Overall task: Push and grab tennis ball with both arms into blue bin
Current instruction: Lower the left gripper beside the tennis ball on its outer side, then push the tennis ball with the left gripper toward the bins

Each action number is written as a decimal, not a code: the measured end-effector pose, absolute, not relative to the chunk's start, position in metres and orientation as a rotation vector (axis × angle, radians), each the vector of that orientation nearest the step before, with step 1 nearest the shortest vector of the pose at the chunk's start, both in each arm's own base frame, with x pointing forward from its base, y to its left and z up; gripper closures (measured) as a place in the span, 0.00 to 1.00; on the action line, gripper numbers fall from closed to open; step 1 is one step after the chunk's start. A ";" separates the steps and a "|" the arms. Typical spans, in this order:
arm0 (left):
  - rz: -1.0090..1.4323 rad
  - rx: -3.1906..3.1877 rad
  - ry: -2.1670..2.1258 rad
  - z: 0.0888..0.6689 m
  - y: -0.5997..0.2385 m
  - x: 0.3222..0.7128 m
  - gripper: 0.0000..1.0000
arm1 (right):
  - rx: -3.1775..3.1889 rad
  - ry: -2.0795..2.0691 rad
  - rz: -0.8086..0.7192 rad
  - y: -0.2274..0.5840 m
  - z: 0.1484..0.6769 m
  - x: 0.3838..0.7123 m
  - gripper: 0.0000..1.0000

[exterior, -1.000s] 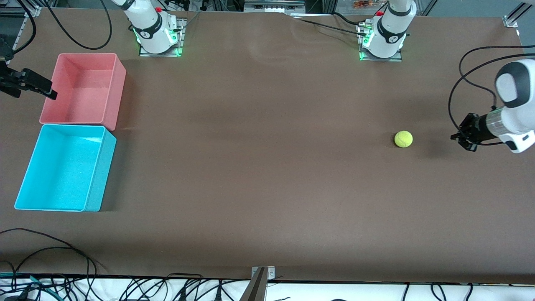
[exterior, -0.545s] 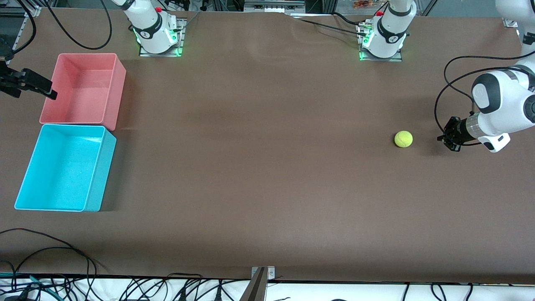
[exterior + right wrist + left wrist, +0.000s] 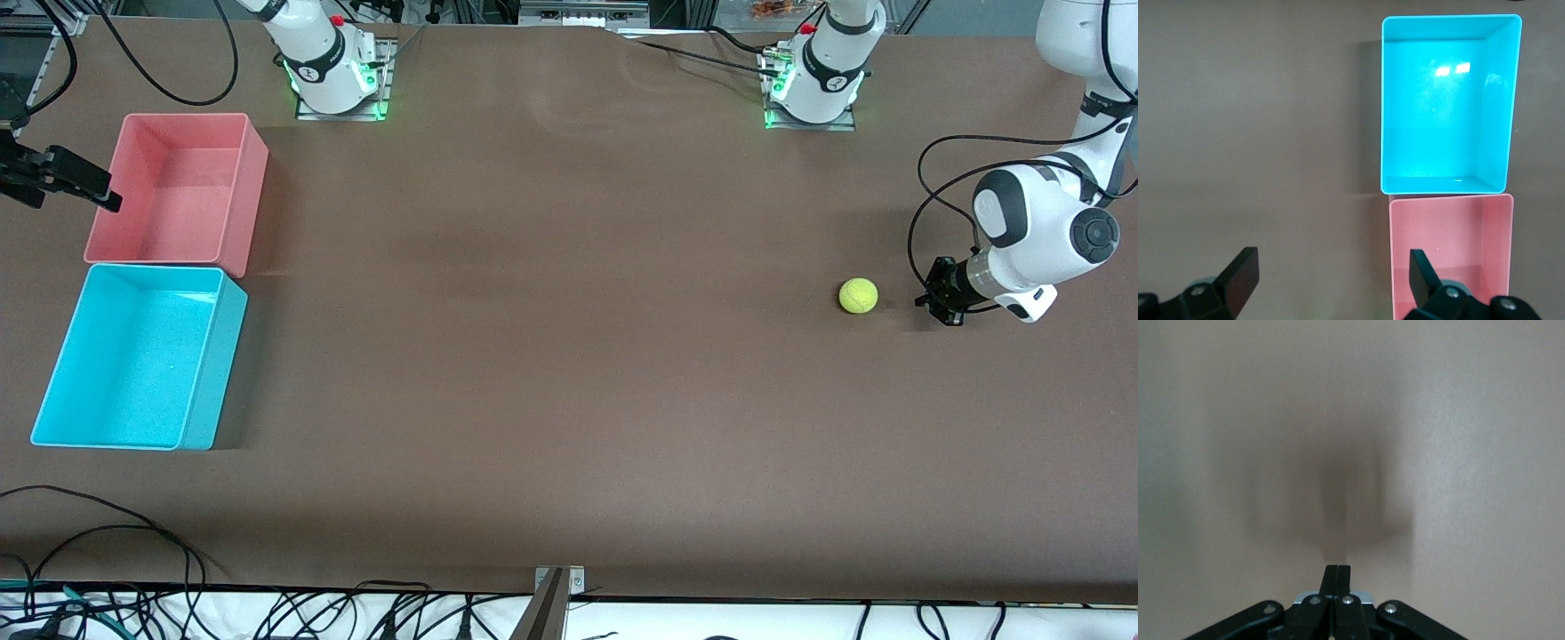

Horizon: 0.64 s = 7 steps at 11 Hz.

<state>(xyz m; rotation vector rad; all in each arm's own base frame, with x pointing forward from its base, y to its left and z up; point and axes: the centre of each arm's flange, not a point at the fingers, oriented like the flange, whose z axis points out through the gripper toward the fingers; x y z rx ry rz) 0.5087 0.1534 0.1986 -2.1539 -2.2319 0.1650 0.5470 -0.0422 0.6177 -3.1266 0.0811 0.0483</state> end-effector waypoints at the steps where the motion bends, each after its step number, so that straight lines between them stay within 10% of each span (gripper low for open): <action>1: 0.164 -2.146 -2.241 0.195 0.158 0.507 0.99 | -3.127 0.081 0.048 -0.042 0.618 0.547 0.00; 7: 0.162 -2.156 -2.238 0.192 0.177 0.501 0.99 | -3.127 0.081 0.048 -0.042 0.618 0.547 0.00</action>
